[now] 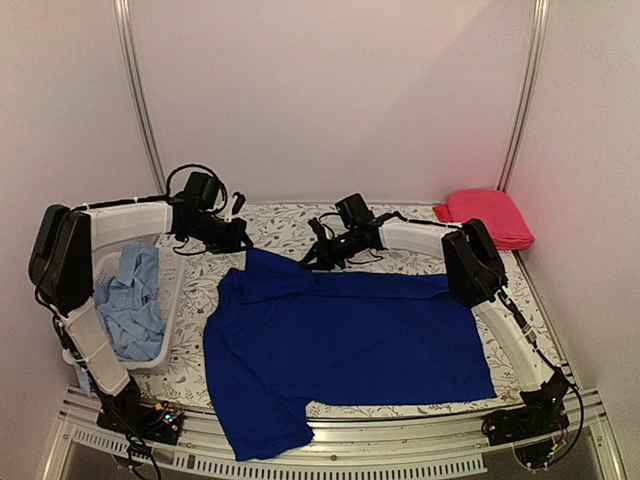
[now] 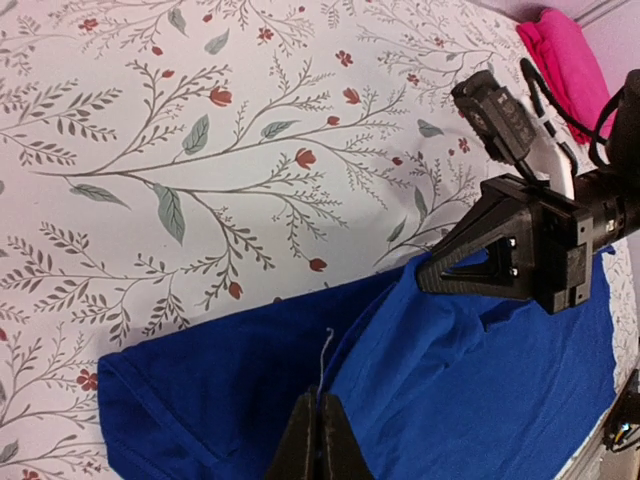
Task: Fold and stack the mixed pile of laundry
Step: Fold the flattened T-shirt at the center of the board.
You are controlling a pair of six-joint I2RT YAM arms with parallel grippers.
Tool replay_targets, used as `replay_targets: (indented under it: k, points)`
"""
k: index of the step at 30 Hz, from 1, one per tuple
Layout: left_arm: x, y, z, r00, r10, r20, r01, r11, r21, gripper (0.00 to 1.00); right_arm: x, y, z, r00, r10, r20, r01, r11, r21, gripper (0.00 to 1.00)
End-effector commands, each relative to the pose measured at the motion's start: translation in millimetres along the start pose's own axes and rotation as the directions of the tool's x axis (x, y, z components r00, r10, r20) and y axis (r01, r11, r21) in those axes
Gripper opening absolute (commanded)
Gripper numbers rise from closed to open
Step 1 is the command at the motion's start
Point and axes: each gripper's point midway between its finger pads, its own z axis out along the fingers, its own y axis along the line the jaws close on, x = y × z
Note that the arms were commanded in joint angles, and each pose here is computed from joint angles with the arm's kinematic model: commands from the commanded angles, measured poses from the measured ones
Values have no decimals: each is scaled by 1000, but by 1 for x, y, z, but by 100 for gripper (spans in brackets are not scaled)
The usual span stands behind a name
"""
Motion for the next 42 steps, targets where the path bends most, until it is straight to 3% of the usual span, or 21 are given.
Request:
replay_targets:
  k: [1,15,24,26,28,32,34,38,42]
  points:
    - [16,-8,-18,999,42,5,-42,999,25,0,-2,66,-34,991,-134,21,135,984,-117,1]
    - [103,-25,-36,992,93,-85,-82,989,123,0,115,74,-22,949,-202,-242,150,964,-219,1]
    - [157,-47,-31,968,165,-187,-131,975,182,0,149,63,-31,937,-197,-288,147,972,-186,3]
    - [169,-44,-29,962,160,-222,-124,978,168,0,153,63,-33,934,-201,-295,150,971,-185,7]
    - [173,-37,-29,960,148,-236,-120,984,130,11,157,62,-36,930,-197,-310,147,973,-177,25]
    - [156,-34,-38,971,134,-198,-117,989,94,28,160,66,-48,924,-221,-312,180,971,-155,49]
    - [136,-41,-45,981,127,-149,-110,987,115,32,155,72,-62,928,-231,-291,189,968,-164,57]
    - [77,-31,-53,997,69,-26,-68,997,44,41,115,72,-117,966,-200,-165,181,976,-121,62]
    - [39,-18,-32,1000,20,-19,-21,999,-25,41,82,40,-176,992,-121,-38,121,993,-8,64]
